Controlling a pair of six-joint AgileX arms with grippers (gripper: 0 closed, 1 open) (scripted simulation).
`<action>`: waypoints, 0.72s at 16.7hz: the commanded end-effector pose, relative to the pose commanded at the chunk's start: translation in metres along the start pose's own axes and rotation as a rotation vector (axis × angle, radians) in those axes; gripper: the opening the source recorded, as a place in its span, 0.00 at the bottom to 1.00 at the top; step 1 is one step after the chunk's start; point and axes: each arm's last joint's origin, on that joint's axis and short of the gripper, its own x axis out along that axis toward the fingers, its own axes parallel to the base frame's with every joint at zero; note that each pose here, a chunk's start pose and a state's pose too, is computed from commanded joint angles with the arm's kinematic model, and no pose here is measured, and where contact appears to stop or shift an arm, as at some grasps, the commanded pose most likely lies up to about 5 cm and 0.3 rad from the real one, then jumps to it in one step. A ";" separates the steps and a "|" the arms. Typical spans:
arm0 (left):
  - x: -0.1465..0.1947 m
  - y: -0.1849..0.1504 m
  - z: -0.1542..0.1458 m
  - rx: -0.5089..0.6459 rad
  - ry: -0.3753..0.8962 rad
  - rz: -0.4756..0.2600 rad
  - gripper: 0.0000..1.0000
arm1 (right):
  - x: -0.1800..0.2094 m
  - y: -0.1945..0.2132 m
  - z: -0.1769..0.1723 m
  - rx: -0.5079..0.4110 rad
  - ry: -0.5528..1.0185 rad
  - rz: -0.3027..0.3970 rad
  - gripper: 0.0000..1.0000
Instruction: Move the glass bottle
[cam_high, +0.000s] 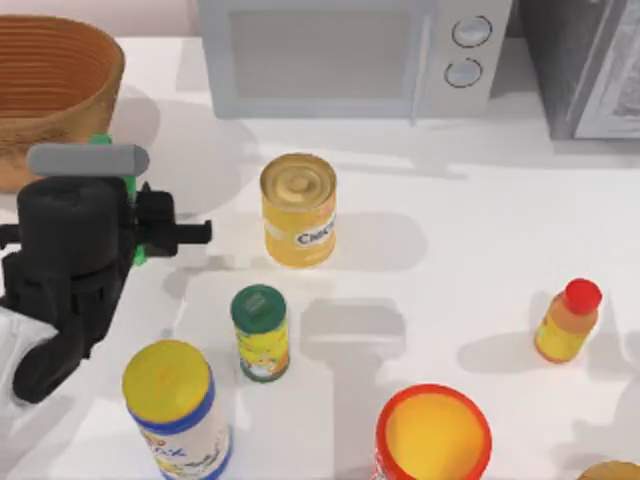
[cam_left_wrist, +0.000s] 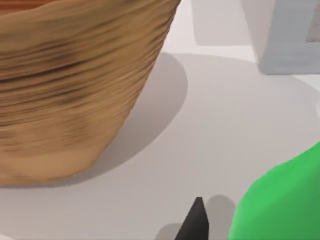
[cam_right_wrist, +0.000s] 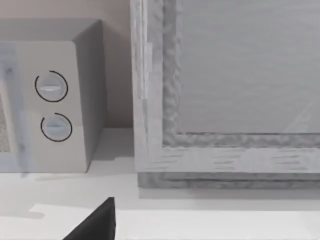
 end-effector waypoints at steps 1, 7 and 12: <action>0.004 0.003 -0.003 0.009 0.008 0.011 0.00 | 0.000 0.000 0.000 0.000 0.000 0.000 1.00; 0.033 0.001 -0.015 0.008 -0.010 -0.011 0.00 | 0.000 0.000 0.000 0.000 0.000 0.000 1.00; 0.051 -0.008 -0.023 -0.017 -0.025 -0.030 0.00 | 0.000 0.000 0.000 0.000 0.000 0.000 1.00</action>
